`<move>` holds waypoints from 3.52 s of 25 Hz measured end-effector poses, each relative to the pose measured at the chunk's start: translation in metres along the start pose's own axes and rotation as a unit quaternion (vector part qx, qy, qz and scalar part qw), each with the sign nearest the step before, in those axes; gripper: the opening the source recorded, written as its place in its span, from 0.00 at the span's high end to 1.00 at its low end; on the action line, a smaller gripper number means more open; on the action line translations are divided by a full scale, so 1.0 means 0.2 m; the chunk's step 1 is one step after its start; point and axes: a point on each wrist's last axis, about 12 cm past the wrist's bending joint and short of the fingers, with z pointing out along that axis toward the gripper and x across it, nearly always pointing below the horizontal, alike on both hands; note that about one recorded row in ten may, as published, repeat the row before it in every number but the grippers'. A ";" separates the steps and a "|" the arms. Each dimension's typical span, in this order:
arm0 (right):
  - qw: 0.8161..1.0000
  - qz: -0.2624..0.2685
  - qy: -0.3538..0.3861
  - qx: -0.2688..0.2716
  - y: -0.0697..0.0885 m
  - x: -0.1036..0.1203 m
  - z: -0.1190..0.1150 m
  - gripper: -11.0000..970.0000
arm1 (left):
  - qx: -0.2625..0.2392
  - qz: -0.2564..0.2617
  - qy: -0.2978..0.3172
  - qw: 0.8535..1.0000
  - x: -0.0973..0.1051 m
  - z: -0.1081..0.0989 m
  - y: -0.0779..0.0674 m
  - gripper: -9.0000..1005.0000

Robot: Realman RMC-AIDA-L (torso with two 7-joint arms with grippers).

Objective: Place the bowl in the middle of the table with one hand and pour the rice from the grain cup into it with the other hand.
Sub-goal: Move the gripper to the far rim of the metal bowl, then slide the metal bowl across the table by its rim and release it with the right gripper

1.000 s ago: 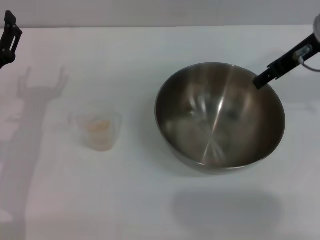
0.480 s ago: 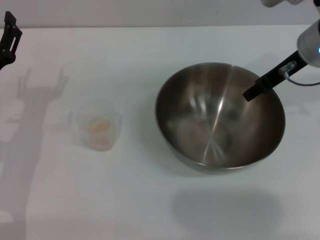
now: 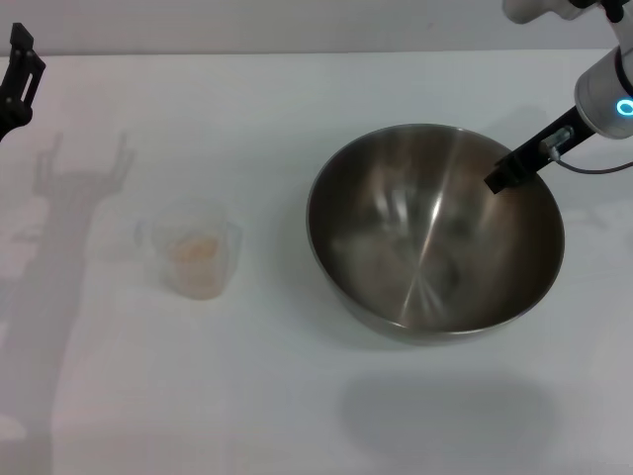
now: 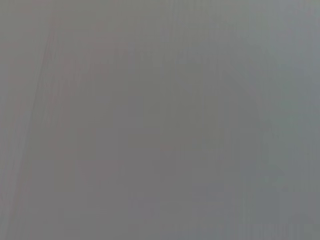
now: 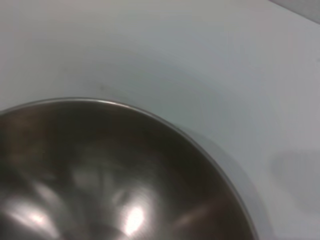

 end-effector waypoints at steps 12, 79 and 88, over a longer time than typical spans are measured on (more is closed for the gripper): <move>1.000 -0.016 -0.009 0.000 0.00 -0.01 0.00 0.90 | 0.001 0.000 -0.003 1.000 0.00 0.01 0.00 0.14; 0.978 0.070 -0.119 -0.153 0.03 0.02 0.11 0.90 | 0.007 0.005 -0.009 1.000 -0.01 0.03 0.00 0.14; 0.979 0.069 -0.111 -0.158 0.04 0.03 0.12 0.89 | 0.006 0.002 -0.010 1.000 -0.01 0.02 -0.01 0.14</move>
